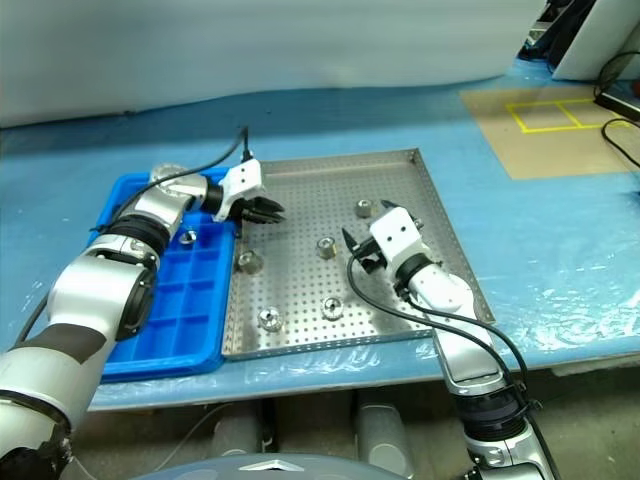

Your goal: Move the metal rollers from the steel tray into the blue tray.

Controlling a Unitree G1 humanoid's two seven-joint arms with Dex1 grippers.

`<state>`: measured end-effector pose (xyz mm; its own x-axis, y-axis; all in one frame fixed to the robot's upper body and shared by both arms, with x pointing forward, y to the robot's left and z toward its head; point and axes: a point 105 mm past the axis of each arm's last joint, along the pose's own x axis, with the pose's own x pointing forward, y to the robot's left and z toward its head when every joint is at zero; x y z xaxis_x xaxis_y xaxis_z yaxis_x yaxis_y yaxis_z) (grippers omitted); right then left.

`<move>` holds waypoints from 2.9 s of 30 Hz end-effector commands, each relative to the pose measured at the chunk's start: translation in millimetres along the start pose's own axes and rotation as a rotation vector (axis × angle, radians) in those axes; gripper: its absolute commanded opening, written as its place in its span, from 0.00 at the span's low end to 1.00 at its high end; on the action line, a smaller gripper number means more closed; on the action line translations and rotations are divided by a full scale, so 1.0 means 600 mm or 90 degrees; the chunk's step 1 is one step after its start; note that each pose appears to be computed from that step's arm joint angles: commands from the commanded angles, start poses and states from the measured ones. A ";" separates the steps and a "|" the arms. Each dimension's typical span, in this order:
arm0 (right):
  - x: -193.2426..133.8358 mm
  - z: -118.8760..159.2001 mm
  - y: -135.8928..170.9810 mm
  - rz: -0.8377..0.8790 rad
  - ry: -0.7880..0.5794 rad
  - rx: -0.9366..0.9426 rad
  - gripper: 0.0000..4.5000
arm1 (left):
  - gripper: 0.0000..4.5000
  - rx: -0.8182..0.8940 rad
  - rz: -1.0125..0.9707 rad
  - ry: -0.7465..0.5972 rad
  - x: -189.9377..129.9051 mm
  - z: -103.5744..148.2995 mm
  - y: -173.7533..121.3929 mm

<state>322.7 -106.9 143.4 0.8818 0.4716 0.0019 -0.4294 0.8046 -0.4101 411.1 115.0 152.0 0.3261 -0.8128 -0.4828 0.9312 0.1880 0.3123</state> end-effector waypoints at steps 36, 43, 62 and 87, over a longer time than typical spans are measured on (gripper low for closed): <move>-0.015 0.002 0.016 -0.047 -0.010 0.019 1.00 | 0.99 0.228 0.132 0.348 -0.019 -0.046 0.062; -0.021 0.000 0.017 -0.054 -0.002 0.011 1.00 | 0.99 0.155 0.073 0.364 -0.024 -0.070 0.041; -0.033 -0.010 0.019 -0.079 0.019 0.012 1.00 | 0.99 0.020 0.147 0.468 -0.046 -0.134 0.038; -0.024 -0.012 0.025 -0.095 0.015 0.020 1.00 | 0.53 0.005 0.132 0.514 -0.069 -0.150 0.034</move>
<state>306.0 -107.3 121.6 0.9430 0.3327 -0.0050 -0.3107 0.8753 -0.3705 440.1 182.5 119.5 0.5563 -0.1705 -0.8133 0.8196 0.2741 0.5031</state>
